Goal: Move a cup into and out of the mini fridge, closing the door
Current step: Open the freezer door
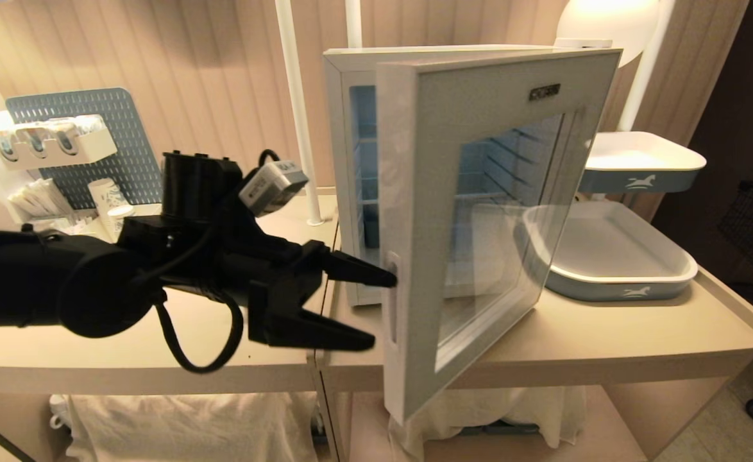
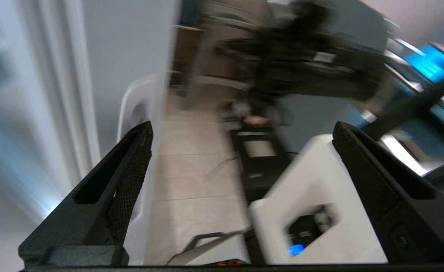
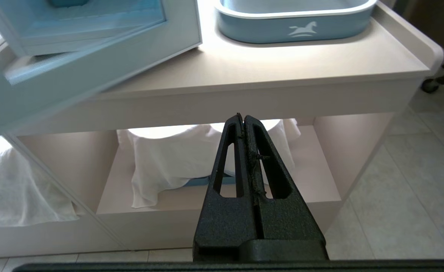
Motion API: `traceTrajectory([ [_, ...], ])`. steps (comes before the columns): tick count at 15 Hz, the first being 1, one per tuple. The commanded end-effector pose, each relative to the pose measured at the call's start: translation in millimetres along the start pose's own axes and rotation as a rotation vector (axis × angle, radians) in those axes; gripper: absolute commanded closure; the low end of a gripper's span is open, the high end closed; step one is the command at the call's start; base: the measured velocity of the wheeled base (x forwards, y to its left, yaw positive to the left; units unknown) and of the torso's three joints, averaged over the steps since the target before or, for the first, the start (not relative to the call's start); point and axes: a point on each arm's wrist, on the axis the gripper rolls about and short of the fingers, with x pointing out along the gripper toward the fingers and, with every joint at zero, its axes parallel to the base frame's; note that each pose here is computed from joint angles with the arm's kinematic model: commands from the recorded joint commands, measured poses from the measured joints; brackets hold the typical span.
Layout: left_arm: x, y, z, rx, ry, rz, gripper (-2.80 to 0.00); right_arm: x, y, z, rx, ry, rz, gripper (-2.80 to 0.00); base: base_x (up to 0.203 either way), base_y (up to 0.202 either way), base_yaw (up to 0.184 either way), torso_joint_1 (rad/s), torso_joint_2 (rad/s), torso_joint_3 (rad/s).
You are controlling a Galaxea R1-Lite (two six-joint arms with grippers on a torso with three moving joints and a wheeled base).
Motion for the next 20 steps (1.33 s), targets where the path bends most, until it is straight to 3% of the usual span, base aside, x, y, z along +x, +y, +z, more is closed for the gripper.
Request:
traceTrajectory([
  [1, 23.1, -29.1, 7.2, 0.035, 0.012, -0.085, -2.8, 0.1, 0.0, -0.1, 0.0, 0.002, 0.0, 0.0, 0.0, 0.0, 0.0, 0.0, 0.0, 0.0],
  [3, 43.3, -46.8, 3.7, 0.036, 0.035, -0.118, -2.8, 0.1, 0.0, -0.1, 0.0, 0.002, 0.001, 0.0, 0.0, 0.0, 0.0, 0.0, 0.0, 0.0],
  [5, 36.9, -41.5, 2.1, 0.032, 0.042, -0.012, -2.8, 0.1, 0.0, -0.1, 0.0, 0.003, 0.0, 0.0, 0.0, 0.0, 0.0, 0.0, 0.0, 0.0],
  [8, -0.9, -35.2, 6.9, -0.036, 0.017, 0.21, -2.8, 0.1, 0.0, -0.1, 0.0, 0.002, -0.001, 0.0, 0.0, 0.0, 0.0, 0.0, 0.0, 0.0],
  [10, -24.4, -51.3, 16.3, -0.088, -0.027, 0.366, -2.8, 0.0, 0.0, 0.1, 0.0, 0.002, -0.001, 0.0, 0.0, 0.0, 0.0, 0.0, 0.0, 0.0],
  [13, -56.3, -91.4, 32.2, -0.084, -0.111, 0.679, -2.8, 0.1, 0.0, -0.1, 0.0, 0.002, -0.001, 0.0, 0.0, 0.0, 0.0, 0.0, 0.0, 0.0],
  [14, -65.5, -111.9, 37.4, -0.084, -0.138, 0.801, 0.0, 0.1, 0.0, -0.2, 0.0, 0.004, -0.001, 0.0, 0.0, 0.0, 0.0, 0.0, 0.0, 0.0],
  [17, -85.2, -189.6, 47.5, -0.114, -0.193, 1.191, 0.0, 0.0, 0.0, 0.3, 0.0, 0.001, -0.001, 0.0, 0.0, 0.0, 0.0, 0.0, 0.0, 0.0],
  [20, -92.6, -277.3, 41.3, -0.096, -0.256, 1.487, 0.0, 0.1, 0.0, -0.1, 0.0, 0.002, -0.001, 0.0, 0.0, 0.0, 0.0, 0.0, 0.0, 0.0],
])
